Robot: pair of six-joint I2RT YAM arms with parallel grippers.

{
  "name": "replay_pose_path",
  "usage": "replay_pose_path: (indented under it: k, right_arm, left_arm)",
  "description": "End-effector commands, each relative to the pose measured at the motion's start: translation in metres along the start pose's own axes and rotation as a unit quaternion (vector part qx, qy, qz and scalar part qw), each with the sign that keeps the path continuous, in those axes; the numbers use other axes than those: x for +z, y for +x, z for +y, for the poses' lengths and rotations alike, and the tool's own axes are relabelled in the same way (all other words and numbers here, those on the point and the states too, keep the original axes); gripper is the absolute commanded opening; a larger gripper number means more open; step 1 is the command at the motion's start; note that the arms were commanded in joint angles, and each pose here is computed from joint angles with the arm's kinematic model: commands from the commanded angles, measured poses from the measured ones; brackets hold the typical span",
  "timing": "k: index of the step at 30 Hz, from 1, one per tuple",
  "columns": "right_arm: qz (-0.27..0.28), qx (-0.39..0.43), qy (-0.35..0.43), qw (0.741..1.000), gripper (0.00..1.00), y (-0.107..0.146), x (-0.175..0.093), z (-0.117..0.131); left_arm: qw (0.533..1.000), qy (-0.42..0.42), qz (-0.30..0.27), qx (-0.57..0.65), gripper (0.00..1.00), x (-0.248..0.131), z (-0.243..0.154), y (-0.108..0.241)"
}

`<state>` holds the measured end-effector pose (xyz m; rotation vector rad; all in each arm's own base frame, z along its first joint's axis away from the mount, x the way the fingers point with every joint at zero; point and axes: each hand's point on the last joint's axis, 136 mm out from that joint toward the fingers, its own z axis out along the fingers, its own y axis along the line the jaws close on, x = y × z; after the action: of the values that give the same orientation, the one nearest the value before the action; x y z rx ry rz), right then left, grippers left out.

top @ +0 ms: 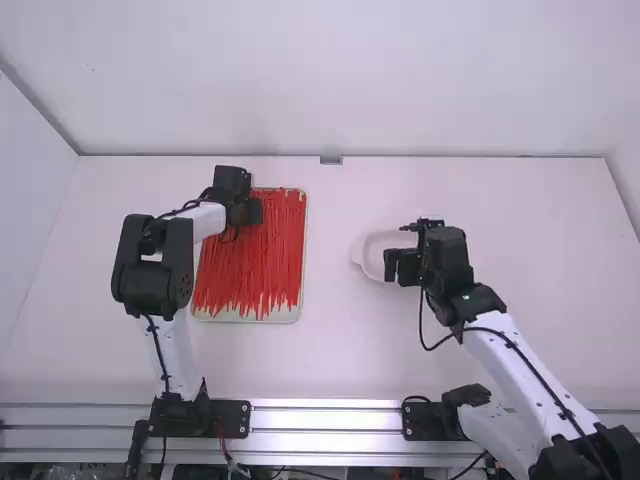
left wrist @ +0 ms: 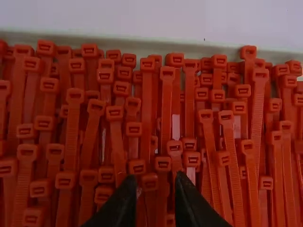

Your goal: Fasten the cable tie

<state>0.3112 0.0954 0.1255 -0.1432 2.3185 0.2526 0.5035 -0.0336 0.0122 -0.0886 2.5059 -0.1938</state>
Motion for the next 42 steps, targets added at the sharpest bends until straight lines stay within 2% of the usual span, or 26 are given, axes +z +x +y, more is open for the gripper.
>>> replay_pose_path:
  k: [1,6,23,35,42]
  right_arm:
    - [-0.016,-0.002,-0.004,1.0,0.99,-0.015,-0.004,0.003]
    - [-0.016,-0.01,-0.01,1.0,0.99,-0.014,-0.004,0.009]
    - [-0.016,-0.002,-0.004,1.0,0.99,-0.015,-0.004,0.003]
    - [-0.015,-0.009,-0.01,1.0,0.99,-0.014,-0.004,0.009]
    - [-0.014,-0.009,-0.009,1.0,0.99,-0.013,-0.004,0.009]
  left_arm:
    - [1.0,-0.002,0.008,0.0,0.21,0.004,-0.002,0.007]
    - [1.0,-0.006,0.007,-0.006,0.2,0.004,0.0,0.006]
    - [1.0,-0.001,-0.002,-0.01,0.18,0.004,-0.004,0.003]
    - [1.0,-0.005,-0.003,-0.009,0.18,0.007,-0.002,0.009]
    - [1.0,-0.026,-0.01,-0.01,0.28,0.006,0.006,0.006]
